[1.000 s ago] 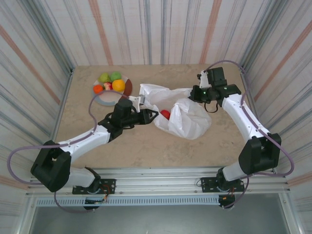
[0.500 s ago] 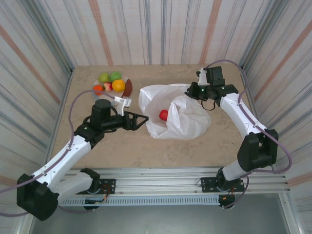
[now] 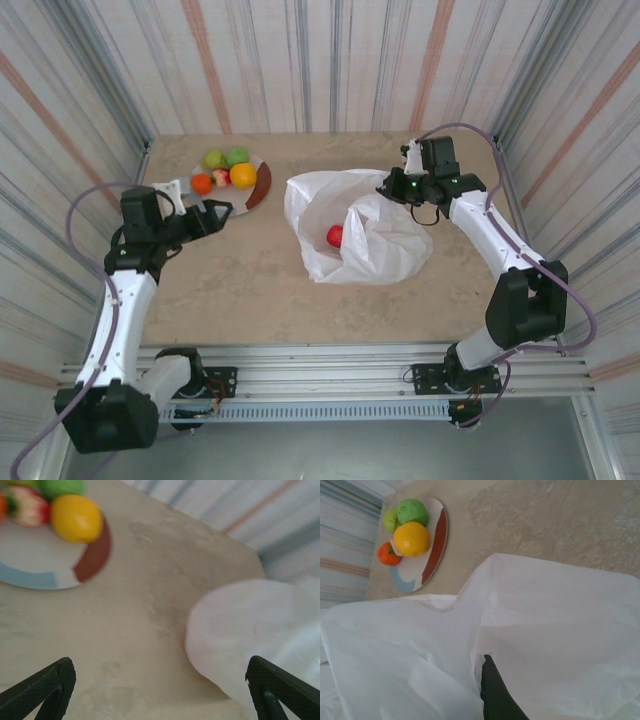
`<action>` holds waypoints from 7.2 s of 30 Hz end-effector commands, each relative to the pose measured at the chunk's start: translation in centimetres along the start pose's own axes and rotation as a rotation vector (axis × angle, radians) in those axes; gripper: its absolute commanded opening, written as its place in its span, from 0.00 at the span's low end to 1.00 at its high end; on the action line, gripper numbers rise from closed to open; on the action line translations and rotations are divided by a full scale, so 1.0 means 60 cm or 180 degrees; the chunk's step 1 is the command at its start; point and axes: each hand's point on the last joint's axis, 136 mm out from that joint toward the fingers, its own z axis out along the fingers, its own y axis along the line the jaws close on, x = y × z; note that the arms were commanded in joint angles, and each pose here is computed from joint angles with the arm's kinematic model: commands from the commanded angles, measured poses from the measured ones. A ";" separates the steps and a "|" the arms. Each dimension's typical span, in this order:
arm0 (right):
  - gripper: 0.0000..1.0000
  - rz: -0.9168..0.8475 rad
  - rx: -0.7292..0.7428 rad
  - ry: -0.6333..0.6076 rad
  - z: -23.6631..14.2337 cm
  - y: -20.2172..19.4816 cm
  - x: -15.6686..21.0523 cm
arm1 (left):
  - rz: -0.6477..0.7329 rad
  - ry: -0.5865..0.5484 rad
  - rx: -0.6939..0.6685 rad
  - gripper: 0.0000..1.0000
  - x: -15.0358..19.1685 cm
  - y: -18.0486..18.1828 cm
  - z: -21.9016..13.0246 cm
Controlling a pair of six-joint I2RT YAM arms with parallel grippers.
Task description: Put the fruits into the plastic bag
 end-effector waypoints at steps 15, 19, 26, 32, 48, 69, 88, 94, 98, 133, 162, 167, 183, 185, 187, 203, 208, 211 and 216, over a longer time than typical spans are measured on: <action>0.00 -0.0201 -0.0146 0.0176 0.027 -0.011 0.034 | -0.0729 0.0415 -0.1516 0.87 -0.114 0.269 0.149; 0.00 -0.0201 -0.0189 0.0169 0.026 -0.009 0.032 | -0.0545 0.0552 -0.1641 0.87 -0.132 0.292 0.195; 0.00 -0.0175 -0.0212 0.0198 0.027 -0.009 0.034 | -0.0403 0.0820 -0.1731 0.81 -0.142 0.323 0.274; 0.00 -0.0155 -0.0207 0.0226 0.031 -0.012 0.034 | -0.0237 0.0948 -0.1931 0.79 -0.145 0.342 0.308; 0.00 -0.0115 -0.0198 0.0291 0.040 -0.019 0.040 | -0.0138 0.1089 -0.1944 0.75 -0.123 0.361 0.343; 0.00 -0.0091 -0.0175 0.0366 0.048 -0.028 0.050 | -0.0056 0.1178 -0.1967 0.68 -0.116 0.374 0.366; 0.00 -0.0080 -0.0219 0.0362 0.051 -0.025 0.048 | -0.0033 0.0436 -0.1956 0.58 -0.175 0.256 0.210; 0.00 -0.0039 -0.0246 0.0383 0.054 -0.024 0.048 | 0.0152 0.0032 -0.1371 0.58 -0.140 0.104 0.132; 0.00 -0.0024 -0.0255 0.0375 0.054 -0.023 0.046 | 0.0387 -0.0145 -0.0783 0.57 -0.107 -0.016 0.075; 0.00 0.0056 -0.0269 0.0413 0.042 -0.015 0.054 | 0.1955 0.0986 0.0315 0.60 0.253 -0.327 0.252; 0.00 0.0056 -0.0227 0.0454 0.044 -0.020 0.061 | 0.1943 0.1164 0.0359 0.79 0.296 -0.331 0.325; 0.00 0.0065 -0.0222 0.0462 0.044 -0.021 0.063 | 0.1966 0.1069 0.0380 0.83 0.279 -0.337 0.308; 0.00 0.0080 -0.0191 0.0473 0.048 -0.028 0.063 | 0.1663 0.0901 0.0809 0.70 0.221 -0.333 0.173; 0.00 0.0086 -0.0199 0.0473 0.050 -0.027 0.062 | 0.1654 0.0874 0.0898 0.68 0.215 -0.334 0.147; 0.00 0.0087 -0.0209 0.0479 0.052 -0.026 0.062 | 0.1672 0.0858 0.1057 0.67 0.209 -0.338 0.118; 0.00 0.0058 -0.0214 0.0471 0.053 -0.017 0.061 | 0.0963 -0.0115 0.0710 0.72 0.019 -0.251 0.021; 0.00 0.0041 -0.0227 0.0475 0.054 -0.013 0.062 | 0.0196 -0.0532 0.0030 0.78 -0.052 -0.117 0.045; 0.00 0.0035 -0.0225 0.0476 0.053 -0.013 0.062 | -0.0043 -0.0574 -0.0232 0.82 -0.075 -0.054 0.068; 0.00 0.0030 -0.0223 0.0476 0.053 -0.014 0.061 | 0.0083 -0.0445 -0.0818 0.88 -0.091 0.025 0.118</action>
